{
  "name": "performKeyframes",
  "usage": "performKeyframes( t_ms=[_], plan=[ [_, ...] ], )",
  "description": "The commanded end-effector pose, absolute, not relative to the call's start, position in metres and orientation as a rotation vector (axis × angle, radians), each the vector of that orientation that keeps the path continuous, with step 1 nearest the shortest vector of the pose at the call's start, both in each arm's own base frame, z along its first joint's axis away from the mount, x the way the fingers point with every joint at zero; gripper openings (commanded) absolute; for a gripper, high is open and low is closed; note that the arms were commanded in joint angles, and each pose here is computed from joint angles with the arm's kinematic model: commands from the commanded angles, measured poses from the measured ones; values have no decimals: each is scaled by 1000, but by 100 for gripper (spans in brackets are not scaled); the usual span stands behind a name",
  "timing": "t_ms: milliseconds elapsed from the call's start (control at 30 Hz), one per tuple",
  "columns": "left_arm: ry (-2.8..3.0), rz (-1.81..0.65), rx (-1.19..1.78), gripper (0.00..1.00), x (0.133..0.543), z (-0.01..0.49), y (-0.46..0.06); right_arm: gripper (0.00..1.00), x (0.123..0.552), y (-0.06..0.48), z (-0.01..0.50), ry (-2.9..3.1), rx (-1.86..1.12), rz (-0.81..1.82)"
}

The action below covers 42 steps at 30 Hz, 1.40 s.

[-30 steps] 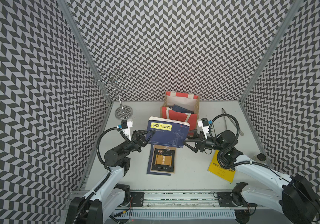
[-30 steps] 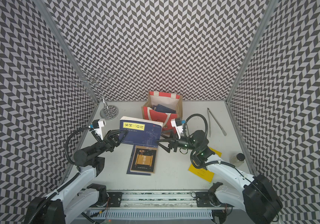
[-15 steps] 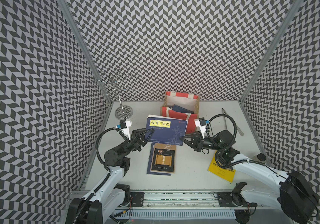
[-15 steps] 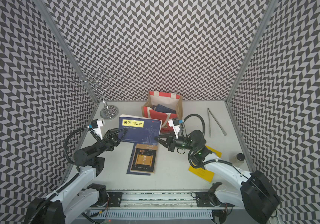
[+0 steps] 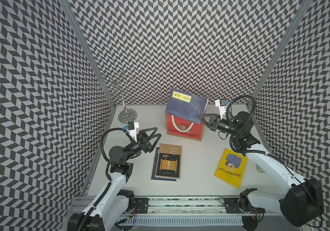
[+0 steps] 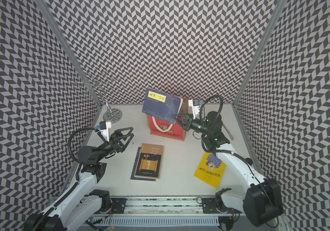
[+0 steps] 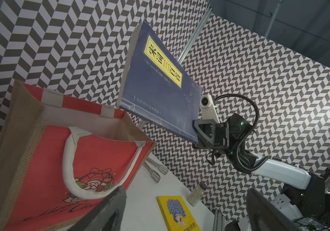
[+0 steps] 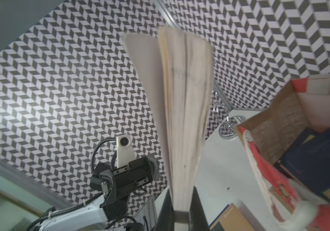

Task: Put the books into the canvas bag
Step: Pick up the book from the book, then place the book in the canvas bag.

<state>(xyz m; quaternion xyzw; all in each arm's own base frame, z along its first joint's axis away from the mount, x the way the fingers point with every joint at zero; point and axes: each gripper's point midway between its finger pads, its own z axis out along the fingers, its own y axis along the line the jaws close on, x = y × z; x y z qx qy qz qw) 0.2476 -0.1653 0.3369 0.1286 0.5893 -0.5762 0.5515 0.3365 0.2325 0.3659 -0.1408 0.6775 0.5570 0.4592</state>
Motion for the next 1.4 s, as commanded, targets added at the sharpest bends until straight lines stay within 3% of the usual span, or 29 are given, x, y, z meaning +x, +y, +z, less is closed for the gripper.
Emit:
performKeyframes(
  t_ms=[0,167,400,833,1067,1367],
  plan=[
    [1427,-1291,315,94,253,336,-163,0,364,222,356,1753,-310,1335],
    [1463,-1249,332,94,255,330,-166,0,411,228,330,1947,-279,1286],
    [1510,-1177,342,95,258,323,-168,0,441,222,299,2113,-177,1143],
    [1511,-1102,328,99,258,321,-166,0,433,261,269,2213,-200,1143],
    [1511,-1077,338,99,256,324,-167,0,440,262,253,2222,-50,1176],
    [1503,-1057,335,99,254,328,-166,43,447,254,253,2208,20,1155]
  ],
)
